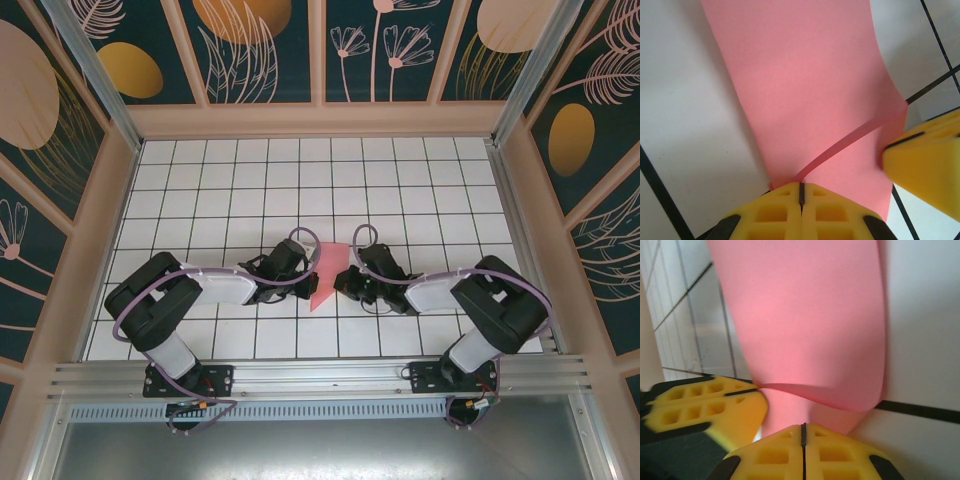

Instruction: Fold a paper plane with a square sheet of paper (pick it up from the middle)

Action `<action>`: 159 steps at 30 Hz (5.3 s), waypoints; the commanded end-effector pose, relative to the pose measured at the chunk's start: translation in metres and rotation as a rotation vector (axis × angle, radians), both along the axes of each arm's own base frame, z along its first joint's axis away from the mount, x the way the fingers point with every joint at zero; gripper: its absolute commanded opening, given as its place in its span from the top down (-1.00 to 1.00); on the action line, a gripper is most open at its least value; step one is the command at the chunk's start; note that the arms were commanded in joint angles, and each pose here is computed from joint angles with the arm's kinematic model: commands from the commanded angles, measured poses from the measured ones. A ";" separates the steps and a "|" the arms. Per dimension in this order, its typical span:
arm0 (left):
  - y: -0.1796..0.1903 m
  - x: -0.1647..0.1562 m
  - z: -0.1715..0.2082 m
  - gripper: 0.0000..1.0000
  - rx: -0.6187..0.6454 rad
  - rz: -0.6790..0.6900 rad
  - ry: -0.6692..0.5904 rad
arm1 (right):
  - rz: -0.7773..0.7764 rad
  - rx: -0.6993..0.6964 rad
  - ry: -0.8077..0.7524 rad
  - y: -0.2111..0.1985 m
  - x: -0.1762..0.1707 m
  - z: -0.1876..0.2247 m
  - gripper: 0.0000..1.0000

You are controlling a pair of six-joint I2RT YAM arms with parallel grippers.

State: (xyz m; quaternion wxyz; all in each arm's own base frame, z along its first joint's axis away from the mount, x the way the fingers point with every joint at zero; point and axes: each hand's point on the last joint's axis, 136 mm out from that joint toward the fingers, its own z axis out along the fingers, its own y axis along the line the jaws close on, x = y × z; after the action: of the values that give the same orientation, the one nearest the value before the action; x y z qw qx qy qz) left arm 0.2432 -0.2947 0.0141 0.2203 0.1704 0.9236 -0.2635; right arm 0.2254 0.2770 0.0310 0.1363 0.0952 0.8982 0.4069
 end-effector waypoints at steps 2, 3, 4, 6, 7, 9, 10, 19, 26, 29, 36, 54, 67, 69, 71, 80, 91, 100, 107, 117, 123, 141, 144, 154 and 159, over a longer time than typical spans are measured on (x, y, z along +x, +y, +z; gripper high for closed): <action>0.021 -0.017 -0.026 1.00 0.109 -0.006 0.077 | 0.035 0.039 -0.108 0.001 0.015 0.034 0.79; 0.021 -0.016 -0.026 1.00 0.109 -0.004 0.075 | 0.031 0.034 -0.097 -0.002 0.017 0.031 0.79; 0.020 -0.016 -0.025 1.00 0.108 -0.004 0.073 | 0.025 0.033 -0.088 -0.004 0.018 0.028 0.80; 0.019 -0.016 -0.024 1.00 0.103 -0.007 0.076 | 0.023 0.039 -0.084 -0.005 0.020 0.024 0.80; 0.018 -0.016 -0.023 1.00 0.102 -0.008 0.075 | 0.024 0.040 -0.079 -0.005 0.020 0.022 0.80; 0.019 -0.015 -0.024 1.00 0.108 -0.006 0.074 | 0.025 0.039 -0.068 -0.005 0.021 0.016 0.80; 0.019 -0.014 -0.024 1.00 0.110 -0.006 0.073 | 0.023 0.030 -0.063 -0.006 0.022 0.012 0.80; 0.019 -0.015 -0.023 1.00 0.108 -0.001 0.075 | 0.023 -0.026 0.025 -0.021 0.011 -0.025 0.82; 0.021 -0.016 -0.023 1.00 0.107 0.004 0.077 | 0.016 -0.015 -0.106 -0.024 0.030 0.021 0.80; 0.020 -0.015 -0.023 1.00 0.104 0.004 0.078 | 0.044 0.038 -0.072 -0.023 0.027 0.016 0.80; 0.019 -0.014 -0.022 1.00 0.105 -0.002 0.075 | 0.058 0.003 -0.012 -0.023 0.022 -0.008 0.81; 0.017 -0.015 -0.015 1.00 0.087 0.001 0.068 | 0.092 0.060 -0.103 0.015 0.025 0.049 0.80; 0.013 -0.006 -0.003 0.99 0.076 0.004 0.033 | 0.068 -0.027 0.016 0.008 0.013 -0.011 0.85; 0.013 -0.002 0.007 0.92 0.059 0.023 0.005 | 0.048 -0.049 0.028 0.003 0.012 -0.018 0.85; 0.013 0.002 0.019 0.72 0.038 0.044 -0.023 | 0.035 -0.078 0.046 -0.002 0.012 -0.026 0.87; 0.009 -0.015 0.078 0.40 -0.218 0.115 0.000 | 0.011 -0.074 0.069 -0.003 0.010 -0.030 0.86; -0.027 -0.042 0.064 0.65 -0.372 -0.006 0.220 | 0.018 -0.081 0.070 -0.003 0.009 -0.028 0.85; -0.002 -0.038 0.002 0.77 -0.199 0.130 0.270 | 0.031 -0.091 0.071 -0.003 0.009 -0.030 0.84; 0.031 -0.058 -0.042 0.85 -0.052 0.167 0.326 | 0.079 -0.052 0.001 0.014 0.020 -0.001 0.78; 0.041 -0.062 -0.049 0.92 -0.022 0.186 0.328 | 0.151 0.043 -0.079 0.046 0.006 0.033 0.78; 0.038 -0.057 -0.042 0.94 -0.032 0.191 0.305 | 0.157 0.034 -0.041 0.048 0.001 0.014 0.83; 0.060 -0.061 -0.057 1.00 0.055 0.221 0.285 | -0.005 0.008 -0.057 -0.015 0.018 -0.011 0.81; 0.060 -0.061 -0.057 1.00 0.061 0.217 0.281 | -0.024 -0.013 -0.042 -0.029 0.027 -0.016 0.81; 0.056 -0.059 -0.051 1.00 0.041 0.203 0.273 | -0.010 0.033 -0.128 -0.022 0.040 0.028 0.78; 0.053 -0.058 -0.047 1.00 0.025 0.200 0.268 | 0.064 0.073 -0.141 0.011 0.030 0.040 0.78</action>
State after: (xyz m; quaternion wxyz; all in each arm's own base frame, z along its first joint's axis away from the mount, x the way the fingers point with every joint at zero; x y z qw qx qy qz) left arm 0.2067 -0.2893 0.0131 0.1631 0.0609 0.9188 -0.3543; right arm 0.2563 0.2727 0.0624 0.1805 0.0628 0.8767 0.4415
